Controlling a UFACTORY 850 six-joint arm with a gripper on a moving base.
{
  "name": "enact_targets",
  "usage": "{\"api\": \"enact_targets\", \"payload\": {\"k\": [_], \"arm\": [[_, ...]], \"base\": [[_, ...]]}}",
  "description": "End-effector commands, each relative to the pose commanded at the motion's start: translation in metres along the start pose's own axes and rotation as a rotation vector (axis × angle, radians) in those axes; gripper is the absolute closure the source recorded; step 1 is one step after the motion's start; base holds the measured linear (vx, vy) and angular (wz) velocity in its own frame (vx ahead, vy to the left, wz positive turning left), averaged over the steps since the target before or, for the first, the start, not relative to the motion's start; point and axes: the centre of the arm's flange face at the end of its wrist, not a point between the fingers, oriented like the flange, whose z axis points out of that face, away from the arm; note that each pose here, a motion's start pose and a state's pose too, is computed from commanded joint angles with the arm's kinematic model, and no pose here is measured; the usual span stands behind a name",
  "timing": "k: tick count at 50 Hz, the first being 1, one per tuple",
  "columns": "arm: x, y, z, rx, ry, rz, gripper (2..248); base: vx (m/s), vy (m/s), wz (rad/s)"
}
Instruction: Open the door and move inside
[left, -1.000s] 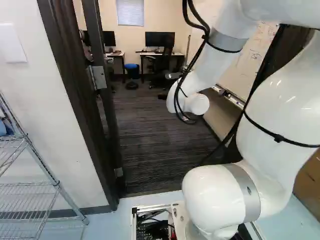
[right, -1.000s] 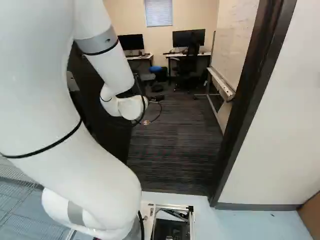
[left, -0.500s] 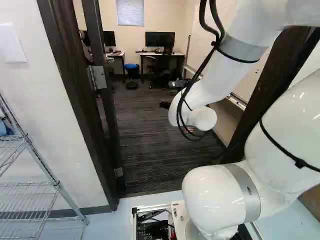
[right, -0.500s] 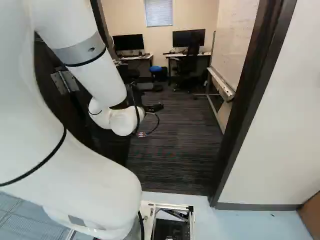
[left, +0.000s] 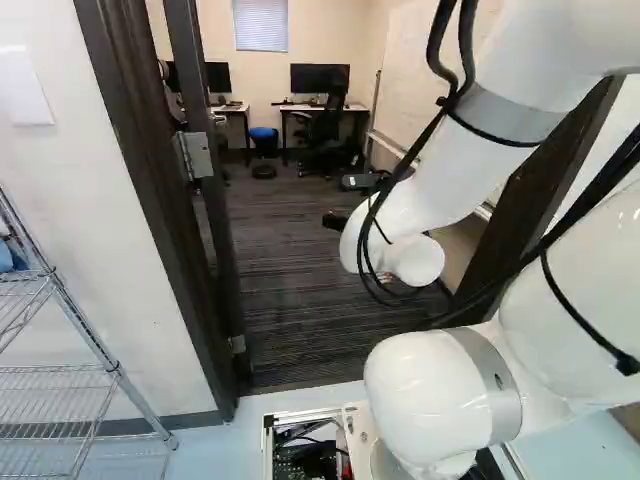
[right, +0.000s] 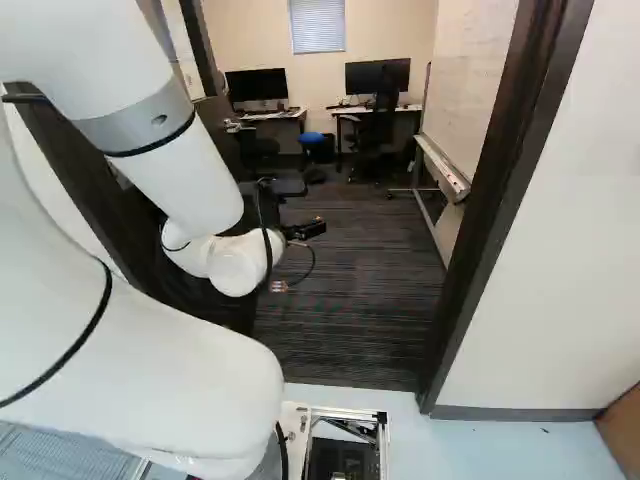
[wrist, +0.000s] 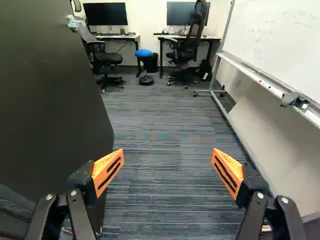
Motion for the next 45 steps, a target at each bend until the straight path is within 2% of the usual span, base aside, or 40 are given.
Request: {"api": "enact_targets", "payload": {"k": [18,45], "arm": [[-0.0081,0.0000,-0.0094,-0.006,-0.001,0.006,3],[-0.0087,0.0000,-0.0100,-0.006,-0.001,0.006,3]], "base": [[0.000,0.000,0.000],[0.000,0.000,0.000]]}}
